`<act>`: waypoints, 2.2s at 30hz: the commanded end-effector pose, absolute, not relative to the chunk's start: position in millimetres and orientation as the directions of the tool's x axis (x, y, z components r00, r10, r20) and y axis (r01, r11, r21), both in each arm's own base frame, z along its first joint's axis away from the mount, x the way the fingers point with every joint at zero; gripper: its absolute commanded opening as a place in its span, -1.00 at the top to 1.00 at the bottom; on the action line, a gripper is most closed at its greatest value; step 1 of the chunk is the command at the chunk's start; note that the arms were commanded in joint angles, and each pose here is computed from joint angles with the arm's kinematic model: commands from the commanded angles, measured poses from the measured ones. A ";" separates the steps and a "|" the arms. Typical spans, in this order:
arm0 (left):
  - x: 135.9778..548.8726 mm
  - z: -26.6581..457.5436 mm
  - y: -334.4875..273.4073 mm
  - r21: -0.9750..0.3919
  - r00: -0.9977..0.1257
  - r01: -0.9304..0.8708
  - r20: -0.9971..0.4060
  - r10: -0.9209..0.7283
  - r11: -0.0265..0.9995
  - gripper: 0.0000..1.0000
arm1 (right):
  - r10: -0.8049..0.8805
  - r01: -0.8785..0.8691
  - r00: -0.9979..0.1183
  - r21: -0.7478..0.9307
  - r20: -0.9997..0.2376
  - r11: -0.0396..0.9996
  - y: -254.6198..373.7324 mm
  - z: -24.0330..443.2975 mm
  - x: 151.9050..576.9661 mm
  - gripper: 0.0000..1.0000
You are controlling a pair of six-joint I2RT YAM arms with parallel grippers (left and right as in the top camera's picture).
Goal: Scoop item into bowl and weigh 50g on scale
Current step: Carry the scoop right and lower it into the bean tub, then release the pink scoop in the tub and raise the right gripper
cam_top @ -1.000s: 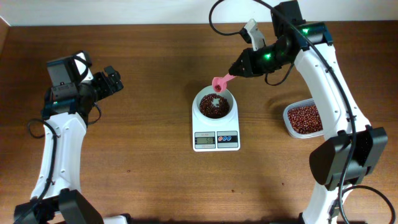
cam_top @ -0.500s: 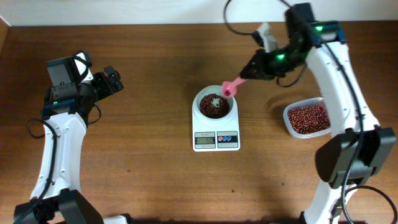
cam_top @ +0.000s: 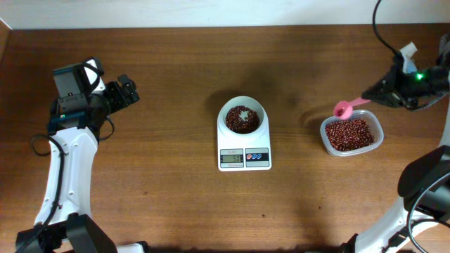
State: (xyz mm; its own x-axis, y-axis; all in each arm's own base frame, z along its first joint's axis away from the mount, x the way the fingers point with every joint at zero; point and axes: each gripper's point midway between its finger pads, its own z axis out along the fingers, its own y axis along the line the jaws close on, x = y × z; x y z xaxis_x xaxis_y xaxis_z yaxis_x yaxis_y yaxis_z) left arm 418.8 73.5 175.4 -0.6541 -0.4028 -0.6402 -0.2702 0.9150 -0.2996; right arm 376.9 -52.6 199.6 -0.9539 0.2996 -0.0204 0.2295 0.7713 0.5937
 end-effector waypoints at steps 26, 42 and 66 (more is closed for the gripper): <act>421.5 180.7 77.0 -0.301 -0.640 -0.281 -0.649 -0.411 0.911 -0.98 | 0.131 0.140 -0.989 -0.160 -0.066 0.977 -61.5 181.9 379.6 0.92; 421.5 180.7 77.0 -0.301 -0.640 -0.281 -0.649 -0.411 0.911 -0.98 | 0.137 0.131 -0.990 -0.181 0.021 0.975 -50.0 157.0 364.0 0.18; 421.5 180.7 77.0 -0.301 -0.640 -0.281 -0.649 -0.411 0.911 -0.98 | 0.283 0.256 -0.959 0.435 0.004 0.863 -72.1 171.0 362.6 -0.94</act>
